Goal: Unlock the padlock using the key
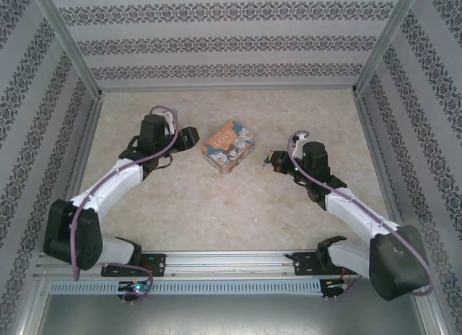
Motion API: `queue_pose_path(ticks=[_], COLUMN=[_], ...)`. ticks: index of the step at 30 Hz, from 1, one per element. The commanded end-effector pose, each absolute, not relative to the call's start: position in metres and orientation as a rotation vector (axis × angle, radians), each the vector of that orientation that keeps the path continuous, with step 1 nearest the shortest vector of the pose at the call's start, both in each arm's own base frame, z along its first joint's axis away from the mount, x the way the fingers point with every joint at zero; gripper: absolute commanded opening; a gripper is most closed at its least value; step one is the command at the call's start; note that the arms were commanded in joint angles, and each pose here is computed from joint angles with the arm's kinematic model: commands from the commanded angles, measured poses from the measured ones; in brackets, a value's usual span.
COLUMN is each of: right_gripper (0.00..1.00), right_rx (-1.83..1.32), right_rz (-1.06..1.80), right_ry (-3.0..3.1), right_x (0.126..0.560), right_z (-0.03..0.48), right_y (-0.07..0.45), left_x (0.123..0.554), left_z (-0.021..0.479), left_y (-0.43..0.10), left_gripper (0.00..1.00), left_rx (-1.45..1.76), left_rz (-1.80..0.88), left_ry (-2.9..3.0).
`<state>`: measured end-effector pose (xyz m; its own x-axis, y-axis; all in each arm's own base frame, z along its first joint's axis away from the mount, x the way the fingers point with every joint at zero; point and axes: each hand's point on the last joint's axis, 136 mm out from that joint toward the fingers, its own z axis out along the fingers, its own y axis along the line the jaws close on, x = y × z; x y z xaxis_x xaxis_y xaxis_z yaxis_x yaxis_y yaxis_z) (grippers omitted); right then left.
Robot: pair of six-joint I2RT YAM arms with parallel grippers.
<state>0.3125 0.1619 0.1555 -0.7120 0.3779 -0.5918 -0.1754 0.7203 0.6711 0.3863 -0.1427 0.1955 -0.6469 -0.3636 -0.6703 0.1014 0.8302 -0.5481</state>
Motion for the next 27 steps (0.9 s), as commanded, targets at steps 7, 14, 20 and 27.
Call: queue_pose_path(ticks=[7,14,20,27], right_gripper=[0.0,0.0,0.0,0.0], right_rx=[0.081,0.065,0.041,-0.031], right_rz=[0.85,0.762,0.707,0.564], right_ry=[2.501,2.675,2.784,2.932], right_x=[0.252,0.229,0.22,0.211], right_z=[0.114,0.091,0.078,0.058], right_y=[0.162,0.163,0.167,0.168], left_x=[0.374,0.36,0.352,0.344], left_z=[0.23,0.232,0.229,0.224], left_y=[-0.071,-0.048,-0.039,-0.032], left_gripper=[0.68,0.72,0.75,0.84], left_rx=[-0.259,-0.263,-0.275,-0.286], left_rz=[-0.321,-0.187,-0.145,-0.116], left_ry=[1.927,1.869,1.857,1.86])
